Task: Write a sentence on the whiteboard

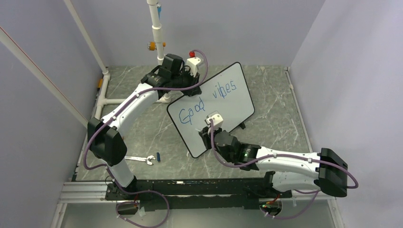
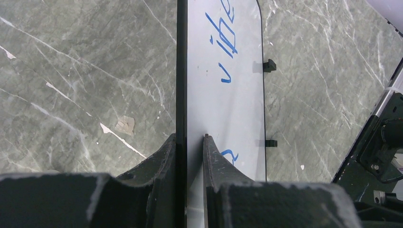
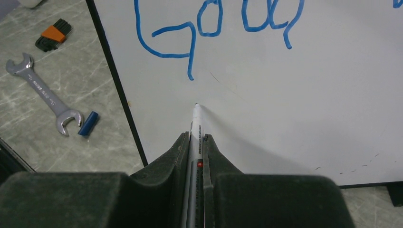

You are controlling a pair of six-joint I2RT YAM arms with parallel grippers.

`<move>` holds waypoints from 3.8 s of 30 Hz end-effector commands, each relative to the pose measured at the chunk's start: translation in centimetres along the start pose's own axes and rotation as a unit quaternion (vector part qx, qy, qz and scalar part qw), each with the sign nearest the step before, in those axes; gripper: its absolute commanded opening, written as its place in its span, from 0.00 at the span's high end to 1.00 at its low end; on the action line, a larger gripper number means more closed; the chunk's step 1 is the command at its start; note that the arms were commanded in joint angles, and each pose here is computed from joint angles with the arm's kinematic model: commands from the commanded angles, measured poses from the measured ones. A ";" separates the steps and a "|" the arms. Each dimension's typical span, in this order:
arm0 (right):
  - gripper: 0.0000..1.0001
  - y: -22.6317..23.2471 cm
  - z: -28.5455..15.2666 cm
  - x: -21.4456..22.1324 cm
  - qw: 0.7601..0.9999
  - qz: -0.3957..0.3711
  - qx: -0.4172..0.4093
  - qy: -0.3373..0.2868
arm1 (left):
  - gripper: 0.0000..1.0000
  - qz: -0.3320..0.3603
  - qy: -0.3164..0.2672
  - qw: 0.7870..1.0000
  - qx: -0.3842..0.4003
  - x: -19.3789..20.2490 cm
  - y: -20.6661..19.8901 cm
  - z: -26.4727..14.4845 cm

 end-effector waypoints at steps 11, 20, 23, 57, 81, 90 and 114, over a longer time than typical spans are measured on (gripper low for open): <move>1.00 2.4 1.5 -1.3 1.000 -0.004 0.000 -0.015 | 1.00 0.038 -0.005 0.998 -0.058 -0.6 1.3 -0.9; 1.00 3.2 1.5 0.6 1.000 -0.018 -0.001 0.013 | 1.00 0.041 -0.003 0.997 -0.061 -0.5 1.4 -0.9; 1.00 3.0 1.3 1.2 1.000 -0.020 0.004 0.020 | 1.00 0.040 -0.003 0.997 -0.061 -0.4 1.4 -0.8; 1.00 -0.6 -0.6 3.8 0.995 -0.043 0.067 0.057 | 1.00 0.035 -0.020 0.996 -0.074 -0.7 1.5 -1.1; 1.00 4.6 -0.1 -0.1 0.996 -0.057 -0.031 0.053 | 1.00 0.037 -0.016 0.996 -0.074 -0.5 1.5 -1.0; 1.00 4.0 -2.7 -4.0 0.999 -0.011 -0.041 -0.015 | 1.00 0.037 -0.014 0.996 -0.074 -0.3 1.6 -0.9; 1.00 -0.1 0.3 -2.4 0.998 -0.033 0.048 -0.003 | 1.00 0.039 -0.010 0.997 -0.069 0.0 1.6 -0.5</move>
Point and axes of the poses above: each gripper's point midway between its finger pads, its own z axis out along the fingers, its own y axis along the line the jaws close on, x = y × z, the point moved 5 cm from there along -z, back along the fingers, and after that the axes turned 10 degrees about z, right-handed, at the moved point
